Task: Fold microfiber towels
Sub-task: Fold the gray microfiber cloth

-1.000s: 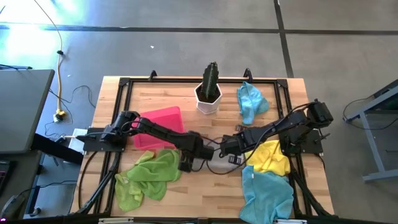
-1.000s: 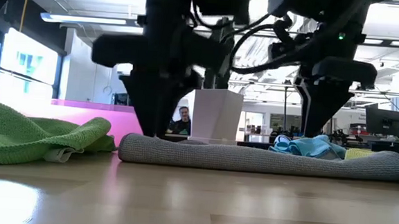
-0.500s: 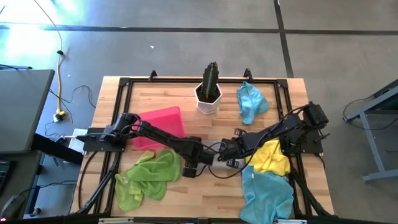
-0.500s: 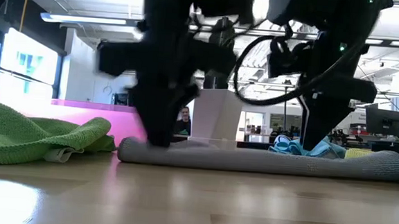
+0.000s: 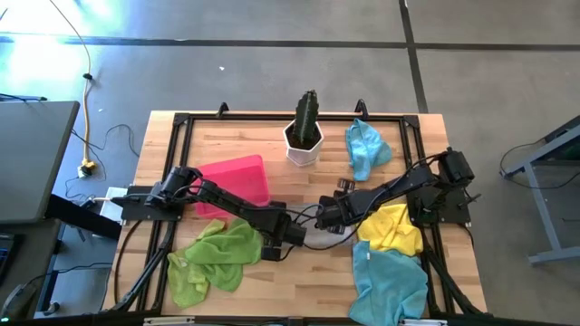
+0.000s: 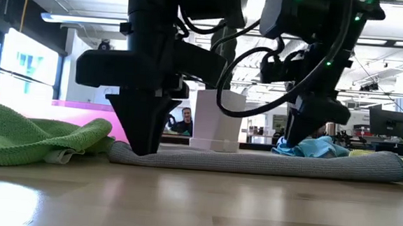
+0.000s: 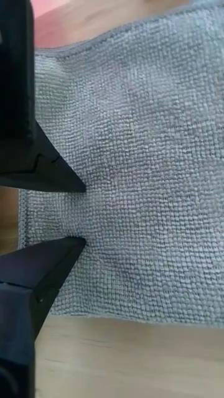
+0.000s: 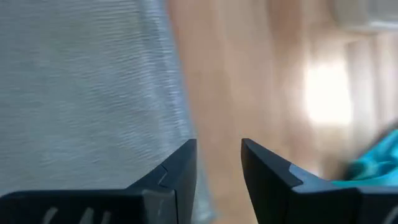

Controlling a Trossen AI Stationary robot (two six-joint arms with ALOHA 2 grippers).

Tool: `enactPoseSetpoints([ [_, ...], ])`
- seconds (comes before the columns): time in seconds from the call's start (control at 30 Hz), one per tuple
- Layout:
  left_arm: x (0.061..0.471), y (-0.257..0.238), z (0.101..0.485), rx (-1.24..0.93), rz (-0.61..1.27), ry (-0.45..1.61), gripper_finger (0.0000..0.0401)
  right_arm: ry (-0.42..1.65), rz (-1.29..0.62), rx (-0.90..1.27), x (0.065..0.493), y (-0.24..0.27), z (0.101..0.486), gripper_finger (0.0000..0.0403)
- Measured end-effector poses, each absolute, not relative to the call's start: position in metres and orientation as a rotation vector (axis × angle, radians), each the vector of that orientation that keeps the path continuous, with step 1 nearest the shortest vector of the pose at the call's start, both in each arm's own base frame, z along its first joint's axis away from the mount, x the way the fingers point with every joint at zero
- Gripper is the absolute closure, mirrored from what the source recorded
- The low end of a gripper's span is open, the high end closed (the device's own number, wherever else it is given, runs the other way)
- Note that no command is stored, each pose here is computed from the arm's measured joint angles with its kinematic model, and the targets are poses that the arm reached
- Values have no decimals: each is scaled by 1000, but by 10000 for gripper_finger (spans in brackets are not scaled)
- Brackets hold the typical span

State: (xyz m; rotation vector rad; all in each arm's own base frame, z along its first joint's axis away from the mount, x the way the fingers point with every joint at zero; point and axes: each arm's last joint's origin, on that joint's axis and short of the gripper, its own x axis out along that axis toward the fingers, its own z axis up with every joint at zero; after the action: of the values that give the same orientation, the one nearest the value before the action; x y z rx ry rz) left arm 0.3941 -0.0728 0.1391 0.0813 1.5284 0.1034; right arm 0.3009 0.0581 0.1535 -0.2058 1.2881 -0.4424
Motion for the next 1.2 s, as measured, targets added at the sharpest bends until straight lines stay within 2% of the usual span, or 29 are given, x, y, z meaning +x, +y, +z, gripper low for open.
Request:
enactPoseSetpoints([
  [0.1, 394, -75, 147, 124, 180, 1487, 279, 1319, -449, -224, 299, 51, 158, 286],
  [0.23, 394, -76, 169, 156, 209, 1404, 279, 1353, -485, -116, 292, 48, 177, 286],
  [0.4, 394, -73, 176, 227, 146, 1389, 279, 1449, -422, -29, 271, 54, 197, 286],
  [0.53, 398, -67, 173, 280, 58, 1392, 279, 1404, -421, 74, 257, 58, 207, 286],
  [0.67, 404, -58, 168, 239, 18, 1364, 279, 1343, -323, 204, 238, 59, 194, 286],
  [0.9, 401, -46, 150, 186, 9, 1360, 279, 1043, -257, 585, 225, 59, 167, 286],
  [1.2, 393, -39, 136, 119, 64, 1371, 279, 1103, -324, 747, 213, 58, 148, 269],
])
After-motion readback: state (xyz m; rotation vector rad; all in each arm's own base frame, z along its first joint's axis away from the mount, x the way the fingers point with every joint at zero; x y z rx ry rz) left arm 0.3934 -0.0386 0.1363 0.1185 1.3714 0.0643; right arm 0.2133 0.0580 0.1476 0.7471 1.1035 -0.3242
